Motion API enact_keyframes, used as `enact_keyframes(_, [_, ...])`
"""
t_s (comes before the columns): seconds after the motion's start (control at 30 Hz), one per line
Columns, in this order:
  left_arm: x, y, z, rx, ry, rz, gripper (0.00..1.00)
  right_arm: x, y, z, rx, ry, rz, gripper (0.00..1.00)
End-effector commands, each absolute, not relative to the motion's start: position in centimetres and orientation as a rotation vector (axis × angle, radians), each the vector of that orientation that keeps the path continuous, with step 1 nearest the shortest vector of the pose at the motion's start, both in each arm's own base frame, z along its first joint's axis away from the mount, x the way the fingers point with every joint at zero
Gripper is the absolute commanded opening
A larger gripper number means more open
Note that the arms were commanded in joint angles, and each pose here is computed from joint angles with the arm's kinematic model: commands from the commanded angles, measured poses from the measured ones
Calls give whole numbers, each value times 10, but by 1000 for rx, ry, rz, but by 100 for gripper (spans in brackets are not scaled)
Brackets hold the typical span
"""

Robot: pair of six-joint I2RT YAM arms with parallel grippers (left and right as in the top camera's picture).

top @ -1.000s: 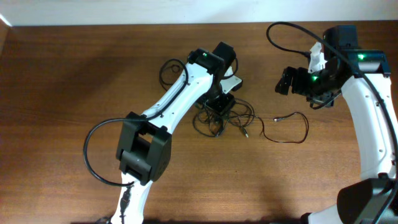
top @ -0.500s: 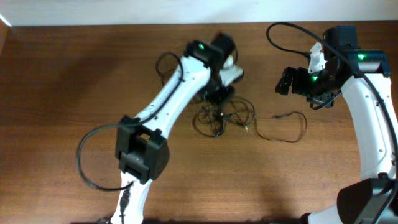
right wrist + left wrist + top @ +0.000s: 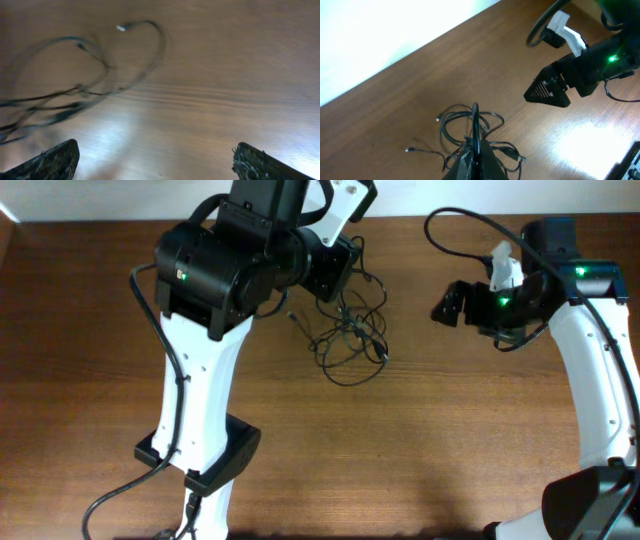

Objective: Untangle cables

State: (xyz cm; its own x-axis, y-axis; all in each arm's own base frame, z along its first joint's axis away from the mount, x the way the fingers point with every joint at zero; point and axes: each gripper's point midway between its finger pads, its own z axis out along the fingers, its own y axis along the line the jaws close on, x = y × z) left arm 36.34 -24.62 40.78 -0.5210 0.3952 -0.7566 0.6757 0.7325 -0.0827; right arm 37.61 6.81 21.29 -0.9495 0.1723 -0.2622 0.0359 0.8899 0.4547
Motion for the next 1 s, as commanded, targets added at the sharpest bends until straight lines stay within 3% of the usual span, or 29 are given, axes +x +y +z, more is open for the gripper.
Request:
enact_keyframes(0.0, [365,-250,400,751,2233,-519,0,381,99,236,15,2651,917,99])
enact_keyframes(0.07, [366,-250,401,732,2238,-528,0,385,112,242,-37,2610,965,95])
enact_keyframes(0.3, [372,-242,420,536,2233,-603,0,393,123,241,-79,2591,909,93])
enact_keyframes(0.4, [363,-228,476,205,2141,-841,0,396,121,233,-28,2619,900,93])
enact_keyframes(0.53, [322,-253,545,483,1883,-1237,0,399,121,225,-12,2639,906,94])
enact_keyframes(0.63, [315,-242,583,514,1752,-1420,0,402,122,223,-13,2636,906,94])
enact_keyframes(0.83, [349,-207,573,330,1803,-1297,0,400,127,227,-32,2624,956,93])
enact_keyframes(0.97, [355,-198,596,277,1719,-1328,0,392,148,233,-124,2604,1035,94])
